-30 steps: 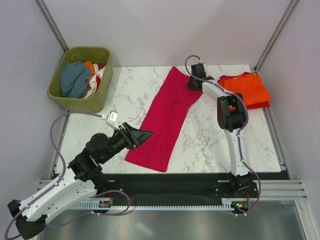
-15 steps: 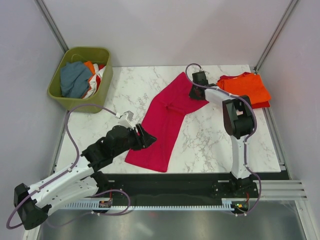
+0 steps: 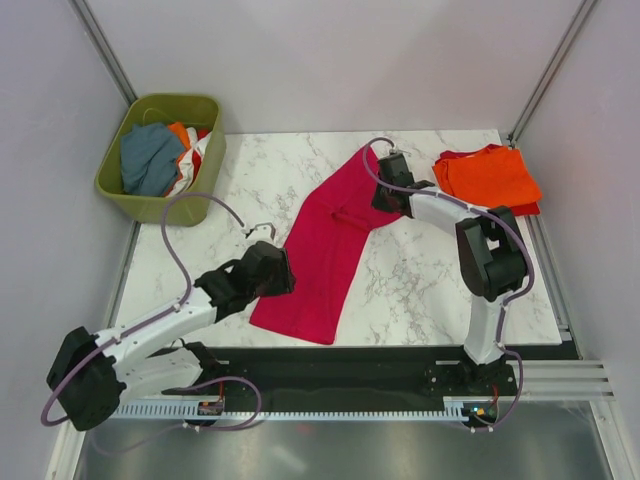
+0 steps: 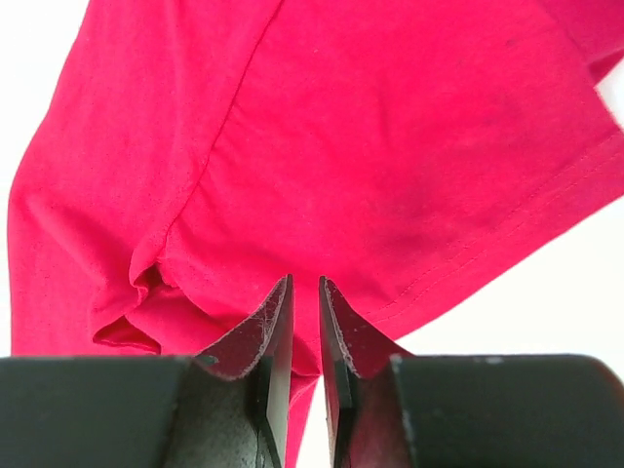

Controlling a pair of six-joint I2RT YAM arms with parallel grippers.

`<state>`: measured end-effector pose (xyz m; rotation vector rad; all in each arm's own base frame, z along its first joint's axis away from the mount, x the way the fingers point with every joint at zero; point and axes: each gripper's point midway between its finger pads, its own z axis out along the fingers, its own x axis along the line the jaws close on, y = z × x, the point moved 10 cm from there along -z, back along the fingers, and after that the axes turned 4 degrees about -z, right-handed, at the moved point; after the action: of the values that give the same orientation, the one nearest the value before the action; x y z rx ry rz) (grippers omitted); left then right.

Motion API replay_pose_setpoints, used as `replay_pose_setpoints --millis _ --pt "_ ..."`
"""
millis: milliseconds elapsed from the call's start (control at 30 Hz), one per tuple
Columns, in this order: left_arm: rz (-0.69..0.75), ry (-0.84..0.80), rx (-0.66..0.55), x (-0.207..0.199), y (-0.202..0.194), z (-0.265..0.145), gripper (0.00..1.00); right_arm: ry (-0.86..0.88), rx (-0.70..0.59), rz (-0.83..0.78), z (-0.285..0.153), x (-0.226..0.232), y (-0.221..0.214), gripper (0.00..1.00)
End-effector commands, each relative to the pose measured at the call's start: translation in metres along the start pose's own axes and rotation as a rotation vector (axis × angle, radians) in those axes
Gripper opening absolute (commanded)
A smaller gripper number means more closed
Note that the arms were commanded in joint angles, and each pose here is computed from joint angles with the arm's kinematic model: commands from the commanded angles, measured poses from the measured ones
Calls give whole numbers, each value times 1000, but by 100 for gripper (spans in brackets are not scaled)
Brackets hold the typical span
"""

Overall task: Fold and stack the t-shirts
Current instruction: Fold the tshirt

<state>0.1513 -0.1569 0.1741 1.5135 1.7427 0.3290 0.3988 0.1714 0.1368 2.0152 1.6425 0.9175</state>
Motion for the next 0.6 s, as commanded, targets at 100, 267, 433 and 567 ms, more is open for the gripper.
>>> replay_pose_setpoints --millis 100,267,433,567 --pt "78 121 134 11 -14 22 58 -65 2 16 29 2 6 23" --pt "84 179 211 18 -28 35 57 -108 19 11 53 8 14 19" --pt "58 172 264 25 -43 39 56 -138 51 9 79 11 9 6" --pt "17 120 316 25 -56 44 53 -163 70 0 95 12 12 0"
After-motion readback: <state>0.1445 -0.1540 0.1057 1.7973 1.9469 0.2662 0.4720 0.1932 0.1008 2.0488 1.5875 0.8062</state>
